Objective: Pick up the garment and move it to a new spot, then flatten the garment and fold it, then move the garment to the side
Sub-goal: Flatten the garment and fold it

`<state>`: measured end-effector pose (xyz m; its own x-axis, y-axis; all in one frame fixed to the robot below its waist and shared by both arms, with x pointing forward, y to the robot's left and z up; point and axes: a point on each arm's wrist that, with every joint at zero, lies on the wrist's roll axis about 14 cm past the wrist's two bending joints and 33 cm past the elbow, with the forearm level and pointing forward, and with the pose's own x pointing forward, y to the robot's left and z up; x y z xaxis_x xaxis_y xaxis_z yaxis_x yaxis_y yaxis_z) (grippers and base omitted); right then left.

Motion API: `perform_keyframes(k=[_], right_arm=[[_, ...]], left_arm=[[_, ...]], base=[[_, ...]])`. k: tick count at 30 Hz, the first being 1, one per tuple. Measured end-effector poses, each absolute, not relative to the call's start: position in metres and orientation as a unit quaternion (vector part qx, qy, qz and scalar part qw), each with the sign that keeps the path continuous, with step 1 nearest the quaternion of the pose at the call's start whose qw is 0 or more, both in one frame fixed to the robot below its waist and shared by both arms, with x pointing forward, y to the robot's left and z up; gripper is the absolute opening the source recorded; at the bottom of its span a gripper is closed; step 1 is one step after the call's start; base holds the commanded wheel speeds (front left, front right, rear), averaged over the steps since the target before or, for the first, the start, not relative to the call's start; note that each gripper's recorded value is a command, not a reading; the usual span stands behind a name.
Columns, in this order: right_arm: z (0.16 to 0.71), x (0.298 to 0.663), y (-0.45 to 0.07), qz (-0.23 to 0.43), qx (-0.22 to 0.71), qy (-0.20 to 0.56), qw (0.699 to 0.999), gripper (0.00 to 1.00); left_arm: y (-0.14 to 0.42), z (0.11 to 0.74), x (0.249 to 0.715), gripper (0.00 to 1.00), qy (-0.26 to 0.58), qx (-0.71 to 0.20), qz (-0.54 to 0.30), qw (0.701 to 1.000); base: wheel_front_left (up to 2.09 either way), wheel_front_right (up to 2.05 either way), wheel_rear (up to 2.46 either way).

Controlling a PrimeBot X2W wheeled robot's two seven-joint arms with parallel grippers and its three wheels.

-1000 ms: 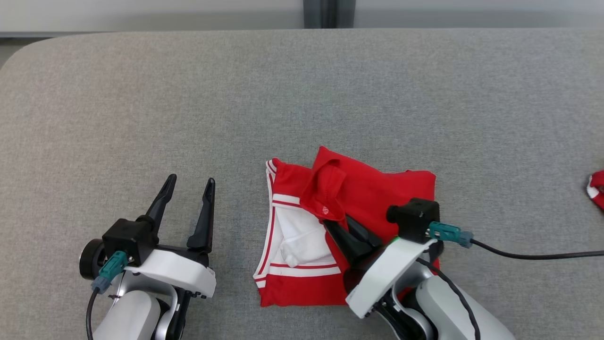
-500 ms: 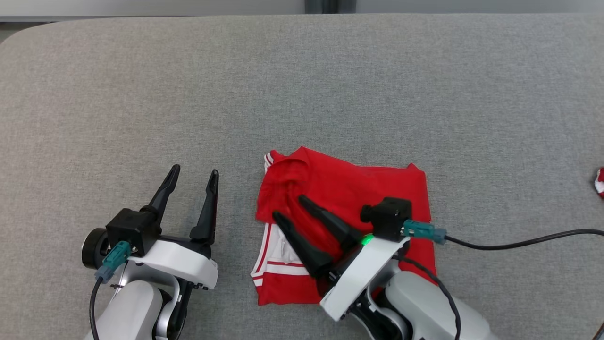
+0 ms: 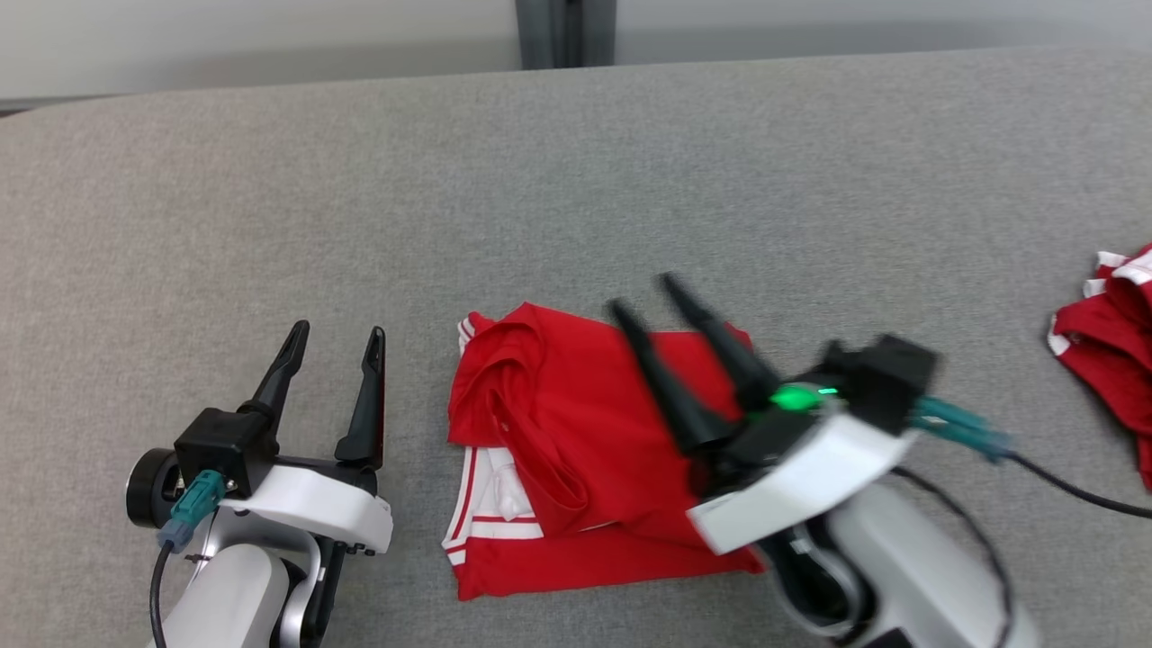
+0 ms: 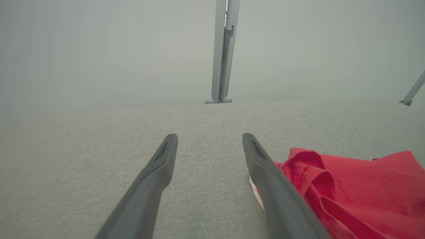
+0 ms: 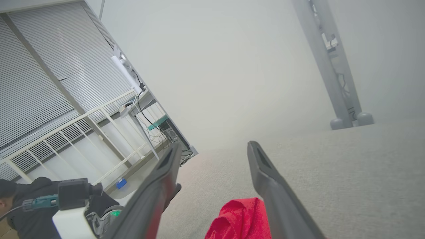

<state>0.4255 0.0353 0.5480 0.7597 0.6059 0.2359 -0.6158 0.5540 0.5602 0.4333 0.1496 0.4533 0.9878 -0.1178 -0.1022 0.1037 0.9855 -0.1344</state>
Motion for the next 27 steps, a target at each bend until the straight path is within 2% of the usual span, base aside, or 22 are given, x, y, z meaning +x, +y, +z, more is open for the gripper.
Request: perform_keyframes(k=[7,13,18,27], right_arm=[[0.545,0.439,-0.067,0.223,0.237,-0.062,0.944,1.00],[0.529,0.431,-0.141,0.140,0.128,-0.059,0.980,1.00],[0.509,0.411,-0.180,0.092,0.074,-0.022,0.993,1.00],[0.493,0.388,-0.197,0.065,0.062,0.009,0.996,1.00]], left_arm=[[0.150,0.475,0.434,1.00,0.024,-0.058,-0.049,0.997],[0.154,0.488,0.426,1.00,0.009,-0.054,-0.040,0.998],[0.159,0.496,0.414,1.00,0.000,-0.051,-0.030,0.998],[0.163,0.504,0.393,1.00,0.000,-0.055,-0.018,0.998]], base=[[0.00,0.00,0.00],[0.00,0.00,0.00],[0.00,0.00,0.00],[0.00,0.00,0.00]])
